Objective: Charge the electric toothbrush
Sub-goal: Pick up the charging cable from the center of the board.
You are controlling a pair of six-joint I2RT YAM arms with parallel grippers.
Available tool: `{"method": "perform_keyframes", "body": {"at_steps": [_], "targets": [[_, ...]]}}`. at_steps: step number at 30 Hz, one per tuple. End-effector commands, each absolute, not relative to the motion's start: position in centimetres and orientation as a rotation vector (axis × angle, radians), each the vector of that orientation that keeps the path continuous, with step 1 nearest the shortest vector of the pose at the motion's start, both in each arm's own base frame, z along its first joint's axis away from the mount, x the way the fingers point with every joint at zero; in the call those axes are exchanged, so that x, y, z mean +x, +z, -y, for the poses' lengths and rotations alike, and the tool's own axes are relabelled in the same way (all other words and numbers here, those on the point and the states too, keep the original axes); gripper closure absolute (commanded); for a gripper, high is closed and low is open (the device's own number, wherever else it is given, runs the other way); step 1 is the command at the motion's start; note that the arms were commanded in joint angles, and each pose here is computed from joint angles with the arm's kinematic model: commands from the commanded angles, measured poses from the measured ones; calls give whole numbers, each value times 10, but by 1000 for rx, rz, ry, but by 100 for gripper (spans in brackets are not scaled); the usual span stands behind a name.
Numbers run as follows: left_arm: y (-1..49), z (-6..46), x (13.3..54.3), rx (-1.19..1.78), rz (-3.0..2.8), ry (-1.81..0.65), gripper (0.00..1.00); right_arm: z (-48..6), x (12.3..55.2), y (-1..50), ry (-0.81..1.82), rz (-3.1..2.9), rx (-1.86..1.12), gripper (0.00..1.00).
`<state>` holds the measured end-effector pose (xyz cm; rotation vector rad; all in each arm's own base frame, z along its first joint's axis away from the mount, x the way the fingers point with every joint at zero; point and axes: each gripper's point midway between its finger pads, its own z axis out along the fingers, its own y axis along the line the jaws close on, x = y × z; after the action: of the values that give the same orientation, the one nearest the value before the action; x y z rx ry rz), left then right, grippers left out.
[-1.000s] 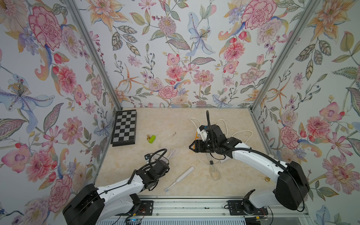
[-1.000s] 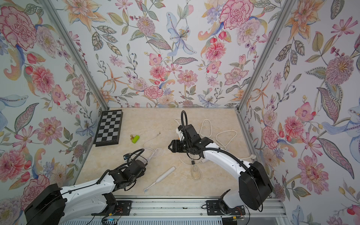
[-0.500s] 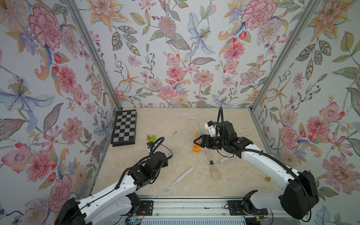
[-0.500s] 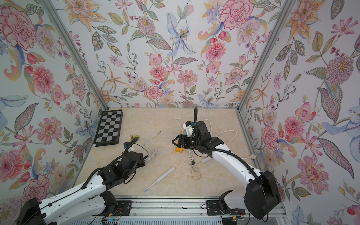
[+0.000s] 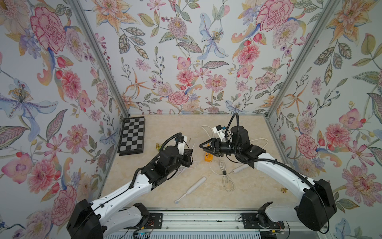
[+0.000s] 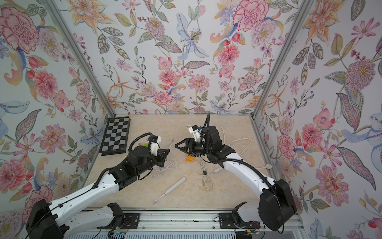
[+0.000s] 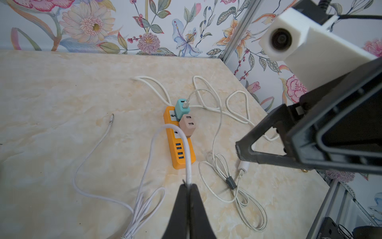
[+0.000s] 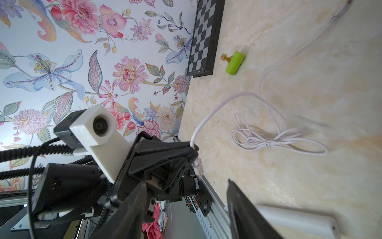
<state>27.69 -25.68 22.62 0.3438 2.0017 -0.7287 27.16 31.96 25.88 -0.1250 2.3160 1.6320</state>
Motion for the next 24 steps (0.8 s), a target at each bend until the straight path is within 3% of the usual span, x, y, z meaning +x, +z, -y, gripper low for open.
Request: {"method": "perform_keyframes", "body": {"at_steps": [1,8,20,22,24], "targets": [[244,271,278,429,-1935,-779,100,-334,284,262,1732,-2303,4,45],[240,273,280,419,-1939,-788,100,-351,287,243,1724,-2357,45,55],[223,271,286,447,-1991,-707,100,-362,294,232,1672,-2379,138,89],[224,269,285,469,-1988,-681,94,-358,296,231,1618,-2388,164,92],[225,266,284,493,-1970,-651,74,-353,298,229,1585,-2392,203,95]]}}
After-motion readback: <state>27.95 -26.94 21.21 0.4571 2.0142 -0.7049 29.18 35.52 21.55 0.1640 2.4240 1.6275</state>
